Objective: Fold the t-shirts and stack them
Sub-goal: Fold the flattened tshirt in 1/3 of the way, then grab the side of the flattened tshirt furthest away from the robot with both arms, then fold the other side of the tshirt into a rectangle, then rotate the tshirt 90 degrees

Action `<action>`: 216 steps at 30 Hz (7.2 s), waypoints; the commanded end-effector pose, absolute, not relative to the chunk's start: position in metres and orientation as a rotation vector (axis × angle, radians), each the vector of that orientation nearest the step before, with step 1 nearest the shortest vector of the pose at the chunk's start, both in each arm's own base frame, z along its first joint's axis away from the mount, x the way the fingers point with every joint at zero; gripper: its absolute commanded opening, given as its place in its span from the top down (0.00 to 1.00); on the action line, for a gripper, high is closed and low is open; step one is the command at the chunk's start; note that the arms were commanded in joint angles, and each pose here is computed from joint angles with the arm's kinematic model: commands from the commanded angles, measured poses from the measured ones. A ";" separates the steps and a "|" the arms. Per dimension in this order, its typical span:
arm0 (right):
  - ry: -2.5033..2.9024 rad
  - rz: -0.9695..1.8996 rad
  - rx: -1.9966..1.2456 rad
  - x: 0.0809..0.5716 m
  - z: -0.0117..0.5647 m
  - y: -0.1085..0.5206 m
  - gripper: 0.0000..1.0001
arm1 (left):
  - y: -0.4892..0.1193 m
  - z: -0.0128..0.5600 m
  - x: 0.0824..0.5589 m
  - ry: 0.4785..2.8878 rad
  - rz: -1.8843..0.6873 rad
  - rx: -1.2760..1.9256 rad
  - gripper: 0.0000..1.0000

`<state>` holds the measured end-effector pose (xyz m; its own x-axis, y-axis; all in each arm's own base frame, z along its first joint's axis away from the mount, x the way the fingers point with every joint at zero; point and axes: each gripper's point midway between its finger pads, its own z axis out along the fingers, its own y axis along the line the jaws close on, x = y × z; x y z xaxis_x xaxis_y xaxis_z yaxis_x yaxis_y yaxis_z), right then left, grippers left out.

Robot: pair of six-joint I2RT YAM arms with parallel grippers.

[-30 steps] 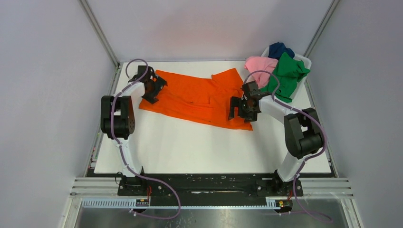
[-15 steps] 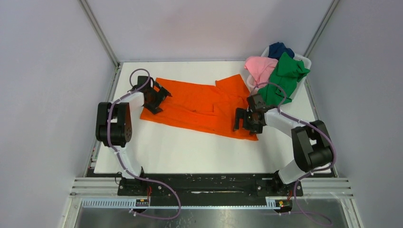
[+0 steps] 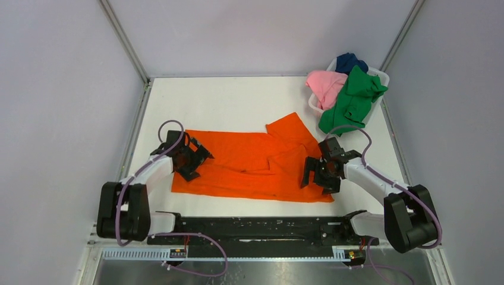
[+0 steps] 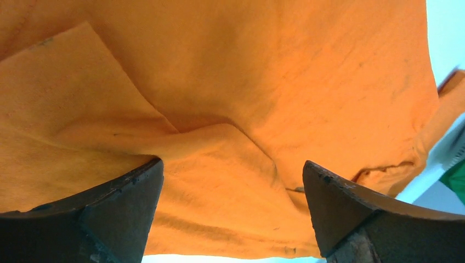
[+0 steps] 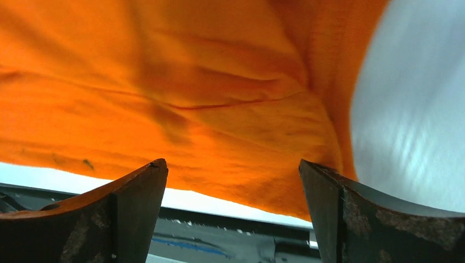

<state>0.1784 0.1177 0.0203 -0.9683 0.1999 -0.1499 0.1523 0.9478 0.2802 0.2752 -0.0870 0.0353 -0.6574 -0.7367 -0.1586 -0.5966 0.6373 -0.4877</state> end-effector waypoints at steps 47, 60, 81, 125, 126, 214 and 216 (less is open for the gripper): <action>2.609 0.440 0.070 0.275 0.117 0.141 0.01 | 0.010 0.022 0.407 2.622 -0.253 -0.917 0.17; 2.629 0.279 0.083 0.343 0.116 0.144 0.00 | 0.012 0.017 0.420 2.691 -0.150 -0.773 0.78; 2.687 0.022 0.075 0.519 0.074 0.179 0.08 | 0.002 0.061 0.428 2.586 -0.232 -0.570 1.00; 2.551 0.238 -0.299 0.436 0.099 0.194 1.00 | -0.011 0.094 0.400 2.420 -0.290 -0.563 1.00; 2.538 0.256 -0.311 0.429 0.101 0.195 1.00 | -0.011 0.096 0.398 2.411 -0.286 -0.566 1.00; 2.652 0.428 -0.494 0.233 0.025 0.220 0.01 | -0.017 0.042 0.318 2.353 -0.311 -1.074 0.01; 2.638 0.449 -0.571 0.219 0.030 0.228 0.01 | -0.018 0.043 0.319 2.351 -0.315 -1.072 0.01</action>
<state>0.2375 0.2110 0.0238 -0.8769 -0.2300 -0.4220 -0.3438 0.9138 0.2164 0.3076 -0.0245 0.0348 -0.5569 -0.7628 -0.3287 -0.6384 0.6463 -0.4181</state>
